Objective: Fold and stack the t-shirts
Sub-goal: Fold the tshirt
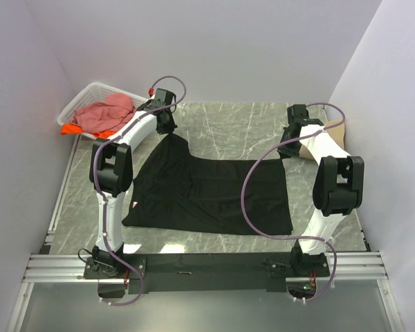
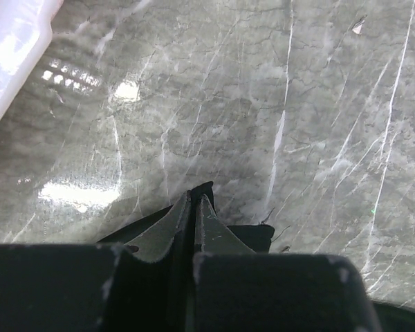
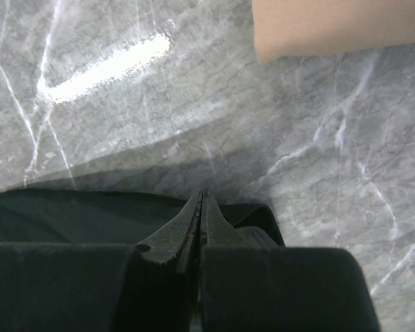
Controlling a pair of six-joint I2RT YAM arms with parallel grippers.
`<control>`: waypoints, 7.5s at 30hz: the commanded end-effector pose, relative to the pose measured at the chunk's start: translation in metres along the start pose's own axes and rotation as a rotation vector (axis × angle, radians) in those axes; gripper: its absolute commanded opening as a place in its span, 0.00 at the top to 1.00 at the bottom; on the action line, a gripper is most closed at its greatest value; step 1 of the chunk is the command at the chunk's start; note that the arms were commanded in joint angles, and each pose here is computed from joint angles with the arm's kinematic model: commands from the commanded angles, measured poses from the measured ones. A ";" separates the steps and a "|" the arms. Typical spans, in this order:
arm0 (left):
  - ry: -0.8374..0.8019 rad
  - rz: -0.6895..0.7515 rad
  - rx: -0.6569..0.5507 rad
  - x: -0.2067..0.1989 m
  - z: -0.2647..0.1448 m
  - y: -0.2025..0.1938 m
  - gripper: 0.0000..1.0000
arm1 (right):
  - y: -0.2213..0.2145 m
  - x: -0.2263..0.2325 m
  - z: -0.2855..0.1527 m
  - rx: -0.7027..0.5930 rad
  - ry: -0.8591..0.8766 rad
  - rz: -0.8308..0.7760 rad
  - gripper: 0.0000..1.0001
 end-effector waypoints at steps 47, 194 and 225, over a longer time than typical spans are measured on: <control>-0.059 0.111 0.019 0.070 -0.149 -0.125 1.00 | -0.125 -0.061 -0.068 0.036 -0.086 0.053 1.00; -0.034 -0.221 0.252 0.106 -0.040 -0.100 0.41 | -0.300 0.204 -0.091 0.215 0.437 -0.929 0.63; -0.177 -0.318 0.258 0.091 -0.072 -0.116 0.29 | -0.163 0.059 0.000 0.137 0.098 -0.290 0.56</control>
Point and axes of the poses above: each gripper's point midway between its finger pads, its own z axis out along the fingers, its own x axis along the line the jaws close on, y = z × x, the point moved 10 cm from there along -z, back along the fingers, and after that the axes turned 2 degrees about -z, right-handed, at the moved point
